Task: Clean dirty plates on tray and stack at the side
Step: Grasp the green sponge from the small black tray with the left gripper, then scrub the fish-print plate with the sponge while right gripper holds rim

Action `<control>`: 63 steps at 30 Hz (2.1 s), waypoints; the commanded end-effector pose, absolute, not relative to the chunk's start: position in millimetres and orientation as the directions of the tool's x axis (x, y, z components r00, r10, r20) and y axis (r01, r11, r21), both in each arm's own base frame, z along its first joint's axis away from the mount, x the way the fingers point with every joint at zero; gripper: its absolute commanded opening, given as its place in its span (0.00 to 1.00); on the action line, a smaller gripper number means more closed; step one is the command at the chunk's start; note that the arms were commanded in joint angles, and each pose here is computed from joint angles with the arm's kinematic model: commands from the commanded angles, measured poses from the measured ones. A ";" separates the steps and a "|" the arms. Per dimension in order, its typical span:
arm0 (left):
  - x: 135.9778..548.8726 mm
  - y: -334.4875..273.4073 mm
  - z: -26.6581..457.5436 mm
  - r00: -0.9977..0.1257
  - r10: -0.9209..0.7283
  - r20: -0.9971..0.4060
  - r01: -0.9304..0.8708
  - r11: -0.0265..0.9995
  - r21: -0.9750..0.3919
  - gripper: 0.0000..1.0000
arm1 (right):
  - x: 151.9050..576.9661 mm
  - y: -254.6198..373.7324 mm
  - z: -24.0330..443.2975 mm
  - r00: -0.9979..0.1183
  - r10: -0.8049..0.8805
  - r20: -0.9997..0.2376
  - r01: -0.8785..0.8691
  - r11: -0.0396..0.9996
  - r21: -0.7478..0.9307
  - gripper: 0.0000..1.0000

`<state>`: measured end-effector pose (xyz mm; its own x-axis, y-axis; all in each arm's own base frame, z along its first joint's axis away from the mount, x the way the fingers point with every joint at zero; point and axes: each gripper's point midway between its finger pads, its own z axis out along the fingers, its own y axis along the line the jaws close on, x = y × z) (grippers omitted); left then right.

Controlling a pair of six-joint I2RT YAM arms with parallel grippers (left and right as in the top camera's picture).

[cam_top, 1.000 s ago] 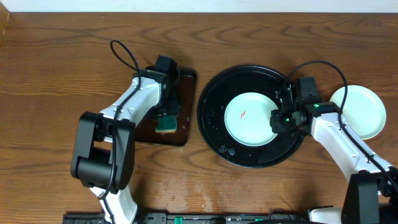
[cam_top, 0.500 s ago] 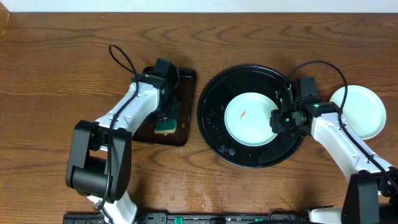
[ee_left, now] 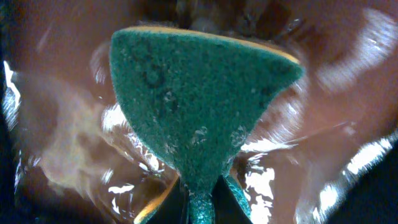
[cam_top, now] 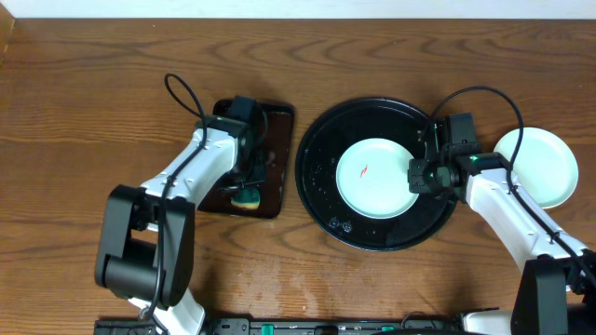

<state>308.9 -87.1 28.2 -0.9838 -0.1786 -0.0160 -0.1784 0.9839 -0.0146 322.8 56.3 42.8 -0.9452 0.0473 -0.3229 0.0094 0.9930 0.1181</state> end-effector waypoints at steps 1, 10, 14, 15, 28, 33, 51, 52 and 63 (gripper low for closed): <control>335.0 -101.0 84.0 -0.978 -0.145 -0.150 -0.133 0.987 -0.086 0.08 | 328.5 40.4 39.0 -0.935 0.118 -0.335 0.095 0.992 0.084 0.31; 337.4 -165.0 146.3 -0.936 0.001 -0.351 0.073 0.979 -0.191 0.07 | 319.9 48.8 0.1 -0.969 0.112 -0.219 0.089 0.990 0.113 0.21; 334.0 -207.2 146.0 -0.916 0.081 -0.392 0.178 0.960 -0.218 0.07 | 316.3 57.4 -10.5 -0.978 0.109 -0.180 0.081 0.984 0.156 0.05; 333.2 -231.0 143.9 -0.906 0.113 -0.408 0.231 0.940 -0.252 0.07 | 315.2 58.2 -11.3 -0.979 0.108 -0.174 0.080 0.984 0.158 0.01; 305.9 -350.8 52.6 -0.956 0.164 -0.244 0.265 0.842 -0.470 0.08 | 301.4 72.5 -12.7 -0.990 -0.020 -0.142 -0.042 0.987 0.155 0.01; 298.1 -383.7 25.7 -0.966 0.166 -0.200 0.251 0.792 -0.557 0.08 | 301.4 72.4 -12.7 -0.990 -0.020 -0.142 -0.042 0.987 0.155 0.01; 338.3 -219.6 -9.6 -0.948 0.213 -0.235 0.156 0.959 0.239 0.07 | 299.5 71.9 -13.0 -0.990 -0.040 -0.137 -0.060 0.987 0.150 0.01; 338.3 -219.9 -8.2 -0.949 0.213 -0.233 0.157 0.958 0.239 0.07 | 299.5 71.8 -13.0 -0.990 -0.043 -0.137 -0.063 0.987 0.149 0.01; 310.2 -346.5 -0.2 -0.990 0.106 -0.097 0.138 0.891 -0.433 0.10 | 300.0 70.2 -13.2 -0.989 -0.046 -0.140 -0.066 0.988 0.139 0.01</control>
